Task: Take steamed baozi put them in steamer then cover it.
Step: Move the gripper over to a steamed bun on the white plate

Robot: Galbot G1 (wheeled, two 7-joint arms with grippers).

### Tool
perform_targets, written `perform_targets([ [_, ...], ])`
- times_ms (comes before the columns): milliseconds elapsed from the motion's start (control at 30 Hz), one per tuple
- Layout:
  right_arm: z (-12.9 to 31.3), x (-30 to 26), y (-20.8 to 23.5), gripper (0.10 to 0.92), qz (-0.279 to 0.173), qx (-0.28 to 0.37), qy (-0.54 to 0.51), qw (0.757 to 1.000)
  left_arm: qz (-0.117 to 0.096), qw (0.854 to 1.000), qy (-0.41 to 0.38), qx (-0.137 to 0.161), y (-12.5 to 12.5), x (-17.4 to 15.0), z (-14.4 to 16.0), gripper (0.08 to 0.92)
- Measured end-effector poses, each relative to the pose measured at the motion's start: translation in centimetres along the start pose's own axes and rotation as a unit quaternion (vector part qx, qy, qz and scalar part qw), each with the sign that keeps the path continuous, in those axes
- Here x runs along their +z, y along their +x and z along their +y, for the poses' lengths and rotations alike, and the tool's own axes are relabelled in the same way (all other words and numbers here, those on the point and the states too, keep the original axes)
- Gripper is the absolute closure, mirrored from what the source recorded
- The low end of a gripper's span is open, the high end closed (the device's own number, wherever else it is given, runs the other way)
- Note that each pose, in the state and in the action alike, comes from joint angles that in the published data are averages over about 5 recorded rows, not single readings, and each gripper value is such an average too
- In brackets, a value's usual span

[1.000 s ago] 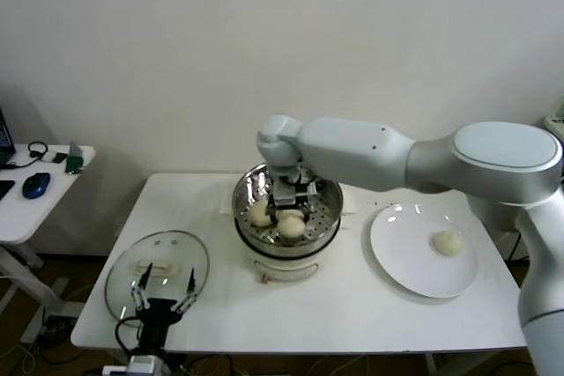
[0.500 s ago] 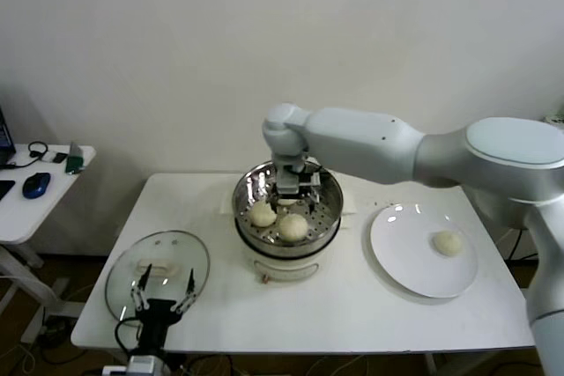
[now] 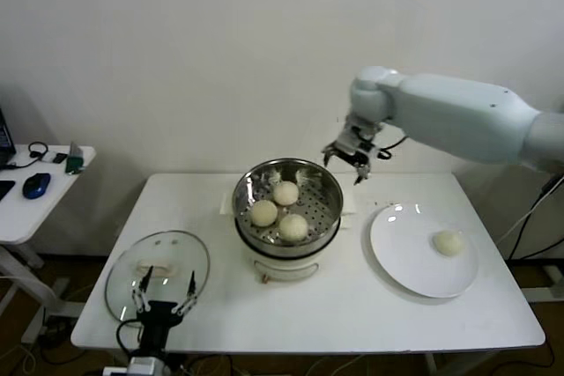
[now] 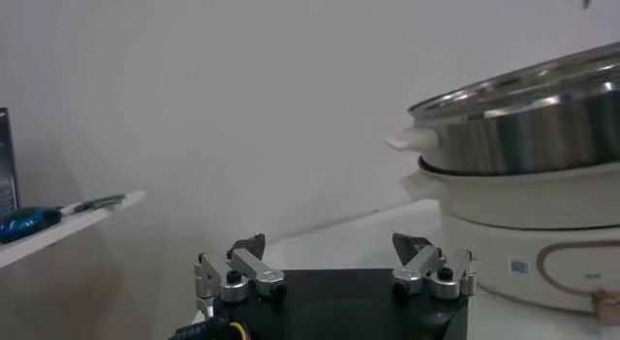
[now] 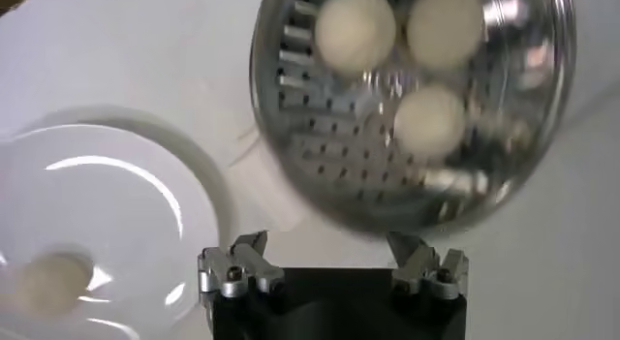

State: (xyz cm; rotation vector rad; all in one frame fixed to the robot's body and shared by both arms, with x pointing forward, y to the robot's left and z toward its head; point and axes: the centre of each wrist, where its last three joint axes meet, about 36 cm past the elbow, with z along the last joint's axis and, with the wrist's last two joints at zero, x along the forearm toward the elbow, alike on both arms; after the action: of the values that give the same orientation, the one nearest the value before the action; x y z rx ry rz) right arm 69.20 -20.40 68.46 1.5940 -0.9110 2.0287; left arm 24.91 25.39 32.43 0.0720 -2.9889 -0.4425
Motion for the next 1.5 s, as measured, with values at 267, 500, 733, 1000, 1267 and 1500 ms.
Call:
perform_targets([
  [267,10.3,6.9,-1.9,0.200,0.018,-0.001,-0.193,0.981,0.007,1.000,-0.001,0.001,0.4,0.1,-0.2,0.177],
  [500,17.8,10.3,-5.7,0.200,0.019,-0.025,-0.296,0.955,0.014,1.000,-0.005,0.002,0.8,0.1,-0.4,0.177],
  [733,23.4,13.1,-9.4,0.200,0.031,-0.058,-0.351,0.934,0.019,1.000,-0.009,0.000,1.0,0.2,-0.7,0.177],
  [1000,27.0,14.7,-13.0,0.200,0.039,-0.082,-0.386,0.918,0.022,1.000,-0.013,-0.002,0.7,0.1,-0.8,0.177],
  [1267,27.7,15.0,-15.6,0.200,0.033,-0.091,-0.404,0.910,0.024,1.000,-0.016,-0.002,0.7,0.3,-0.8,0.177],
  [1500,27.2,14.6,-17.5,0.200,0.028,-0.098,-0.406,0.908,0.025,1.000,-0.017,-0.003,0.8,0.3,-0.8,0.177],
])
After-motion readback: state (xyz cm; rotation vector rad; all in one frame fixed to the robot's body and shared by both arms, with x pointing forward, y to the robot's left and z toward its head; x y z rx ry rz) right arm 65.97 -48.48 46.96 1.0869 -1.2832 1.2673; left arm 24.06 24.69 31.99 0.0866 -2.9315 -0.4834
